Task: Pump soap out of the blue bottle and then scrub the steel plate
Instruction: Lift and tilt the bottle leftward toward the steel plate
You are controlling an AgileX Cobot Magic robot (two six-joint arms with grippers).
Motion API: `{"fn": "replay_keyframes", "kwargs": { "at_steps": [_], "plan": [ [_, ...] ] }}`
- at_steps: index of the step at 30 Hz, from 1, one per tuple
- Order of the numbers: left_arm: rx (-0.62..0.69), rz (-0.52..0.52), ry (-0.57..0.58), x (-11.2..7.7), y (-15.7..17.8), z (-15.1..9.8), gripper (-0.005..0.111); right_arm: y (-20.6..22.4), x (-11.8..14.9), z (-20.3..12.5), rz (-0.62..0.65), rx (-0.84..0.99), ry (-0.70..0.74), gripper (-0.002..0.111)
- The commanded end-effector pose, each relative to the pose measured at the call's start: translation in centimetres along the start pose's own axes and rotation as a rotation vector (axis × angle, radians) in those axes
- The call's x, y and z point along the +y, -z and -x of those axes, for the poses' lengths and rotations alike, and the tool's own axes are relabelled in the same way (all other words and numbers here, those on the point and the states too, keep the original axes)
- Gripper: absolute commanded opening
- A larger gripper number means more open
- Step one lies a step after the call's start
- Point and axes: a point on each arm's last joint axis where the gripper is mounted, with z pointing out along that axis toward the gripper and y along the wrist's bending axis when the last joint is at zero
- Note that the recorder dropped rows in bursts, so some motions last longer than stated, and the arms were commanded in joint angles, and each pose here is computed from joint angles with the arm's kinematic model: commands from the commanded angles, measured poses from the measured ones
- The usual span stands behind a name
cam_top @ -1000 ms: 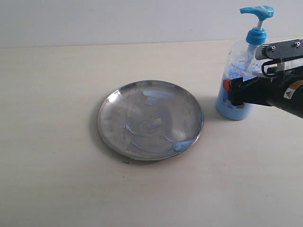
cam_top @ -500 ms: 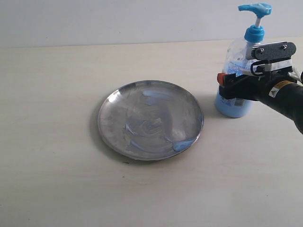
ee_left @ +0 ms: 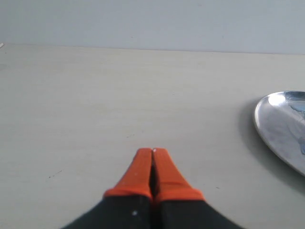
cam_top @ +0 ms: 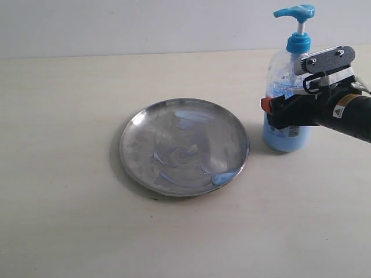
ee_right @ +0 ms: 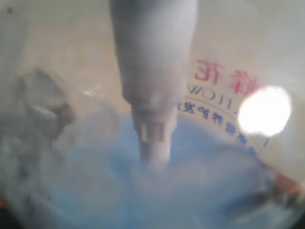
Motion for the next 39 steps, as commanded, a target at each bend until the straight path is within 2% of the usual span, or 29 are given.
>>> {"fn": "replay_keyframes", "kwargs": {
  "at_steps": [1, 10, 39],
  "plan": [
    [-0.019, -0.005, -0.002, 0.0, 0.1, 0.1, 0.0, 1.4, 0.2, 2.6, 0.025, -0.119, 0.049, 0.0],
    [-0.019, -0.005, -0.002, 0.0, 0.1, 0.1, 0.0, 1.7, 3.2, 3.2, 0.097, -0.108, 0.145, 0.0],
    [-0.019, -0.005, -0.002, 0.0, 0.1, 0.1, 0.0, -0.6, 3.4, 2.5, 0.088, -0.127, 0.24, 0.0]
  ]
}}
